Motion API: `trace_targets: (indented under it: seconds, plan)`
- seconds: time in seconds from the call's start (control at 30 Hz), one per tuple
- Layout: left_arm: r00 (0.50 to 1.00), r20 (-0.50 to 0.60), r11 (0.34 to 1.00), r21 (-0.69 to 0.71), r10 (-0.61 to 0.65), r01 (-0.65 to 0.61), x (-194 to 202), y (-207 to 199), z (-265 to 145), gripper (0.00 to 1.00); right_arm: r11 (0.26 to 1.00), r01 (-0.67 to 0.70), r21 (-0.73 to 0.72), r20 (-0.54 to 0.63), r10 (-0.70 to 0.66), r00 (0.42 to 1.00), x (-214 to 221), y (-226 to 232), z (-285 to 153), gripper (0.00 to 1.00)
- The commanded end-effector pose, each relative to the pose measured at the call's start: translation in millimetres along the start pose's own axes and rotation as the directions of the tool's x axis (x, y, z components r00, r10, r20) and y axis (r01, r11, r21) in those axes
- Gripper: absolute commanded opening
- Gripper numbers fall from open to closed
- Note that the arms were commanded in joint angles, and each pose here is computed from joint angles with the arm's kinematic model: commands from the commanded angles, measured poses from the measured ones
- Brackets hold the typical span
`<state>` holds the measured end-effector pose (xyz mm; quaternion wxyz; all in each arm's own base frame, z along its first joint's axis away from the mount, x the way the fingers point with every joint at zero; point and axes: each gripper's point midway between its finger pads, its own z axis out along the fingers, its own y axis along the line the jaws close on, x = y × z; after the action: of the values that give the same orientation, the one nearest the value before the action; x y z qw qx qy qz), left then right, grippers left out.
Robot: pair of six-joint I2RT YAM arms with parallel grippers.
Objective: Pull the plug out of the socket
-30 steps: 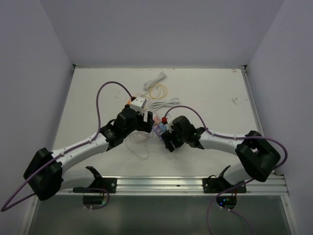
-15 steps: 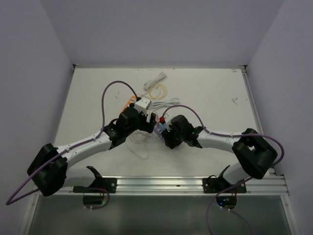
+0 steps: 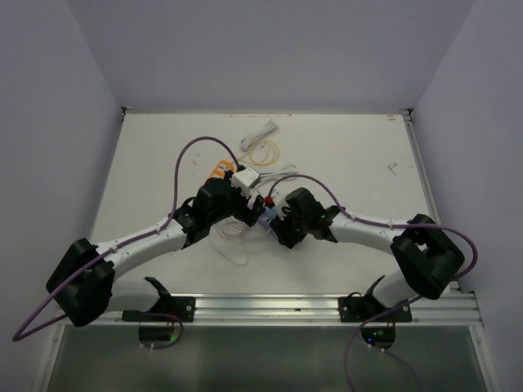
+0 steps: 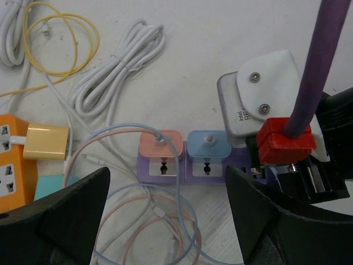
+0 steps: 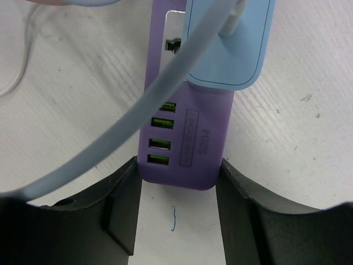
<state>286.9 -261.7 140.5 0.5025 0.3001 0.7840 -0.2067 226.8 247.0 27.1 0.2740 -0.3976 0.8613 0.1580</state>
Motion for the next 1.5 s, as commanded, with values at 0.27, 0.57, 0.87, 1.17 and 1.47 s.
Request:
trace_targets:
  seconds: [0.27,0.57,0.87,1.17,1.47]
  plan:
    - [0.995,0.047,0.988,0.133,-0.082,0.076,-11,6,2,0.84,0.993,0.05,-0.103,0.001,-0.051,0.999,-8,14,-10,0.04]
    - [0.969,0.055,0.97,-0.001,-0.242,0.243,10,14,0,0.72,0.997,0.005,-0.08,-0.011,-0.006,1.0,-5,10,-4,0.04]
    - [0.939,0.133,0.932,-0.141,-0.317,0.334,4,19,5,0.67,0.996,-0.027,-0.082,-0.004,0.027,1.0,-1,13,-1,0.03]
    - [0.955,0.141,0.955,-0.105,-0.261,0.277,-10,12,25,0.67,0.996,-0.036,-0.084,-0.004,0.035,0.999,-2,13,0,0.01]
    - [0.959,0.134,0.961,-0.088,-0.249,0.261,-8,0,35,0.67,0.995,-0.039,-0.088,-0.013,0.038,0.999,-1,13,3,0.01]
